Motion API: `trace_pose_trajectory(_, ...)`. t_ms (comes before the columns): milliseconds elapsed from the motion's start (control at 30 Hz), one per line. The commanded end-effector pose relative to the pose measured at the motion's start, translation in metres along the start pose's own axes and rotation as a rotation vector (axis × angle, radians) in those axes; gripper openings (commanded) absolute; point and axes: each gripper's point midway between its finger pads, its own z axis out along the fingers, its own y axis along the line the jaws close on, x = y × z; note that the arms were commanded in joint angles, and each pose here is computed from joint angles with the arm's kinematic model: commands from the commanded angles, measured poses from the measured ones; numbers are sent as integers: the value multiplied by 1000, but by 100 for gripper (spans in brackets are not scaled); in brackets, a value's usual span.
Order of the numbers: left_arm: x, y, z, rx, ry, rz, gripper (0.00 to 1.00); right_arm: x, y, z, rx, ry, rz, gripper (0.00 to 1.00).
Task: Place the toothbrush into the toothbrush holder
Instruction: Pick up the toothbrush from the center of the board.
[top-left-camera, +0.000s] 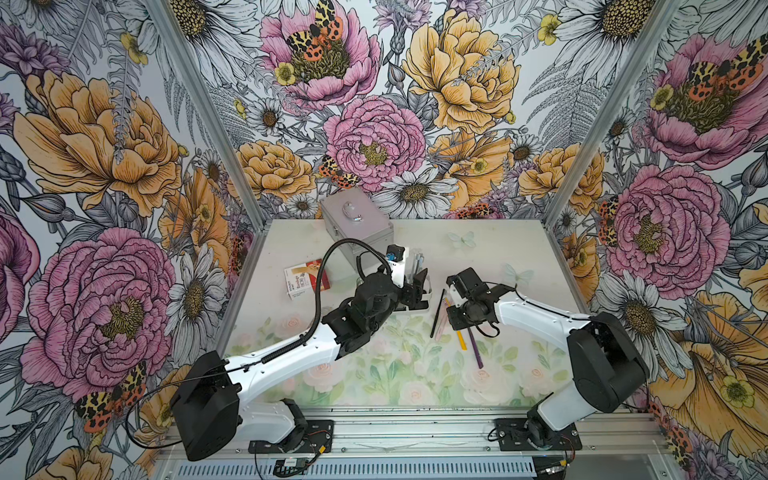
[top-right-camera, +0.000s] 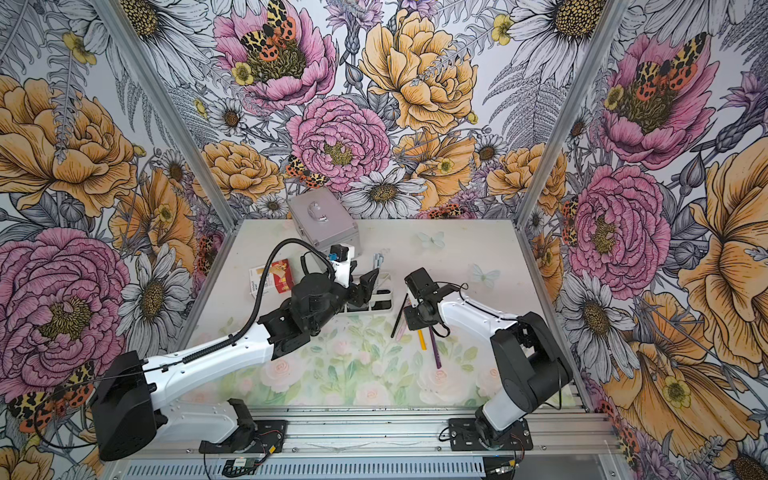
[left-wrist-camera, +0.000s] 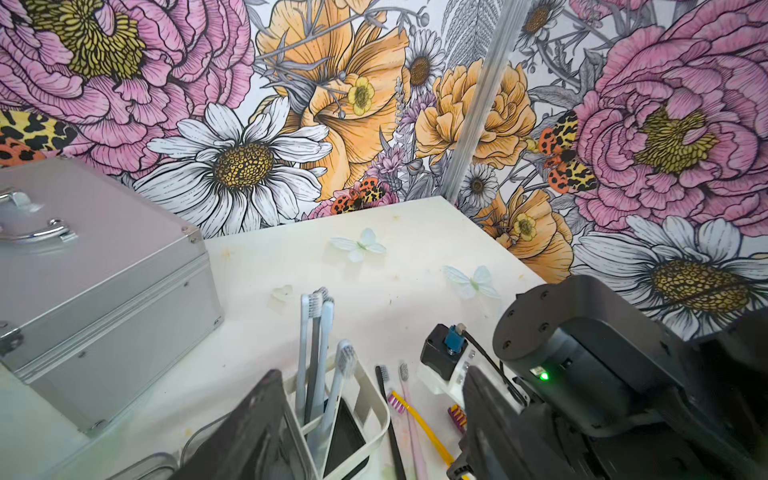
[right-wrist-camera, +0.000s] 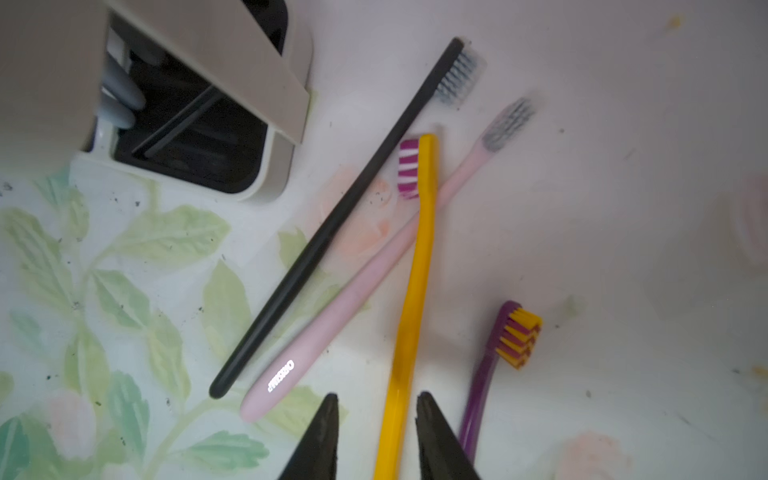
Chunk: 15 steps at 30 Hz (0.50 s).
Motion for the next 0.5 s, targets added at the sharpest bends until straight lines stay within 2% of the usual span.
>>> trace_pose_trajectory(0,17,2,4,10,51,-23,69,-12,-5,1,44,-29,16,33)
trace_pose_trajectory(467,23,5,12,5,64,-37,69,0,-8,25,63,49,37,31)
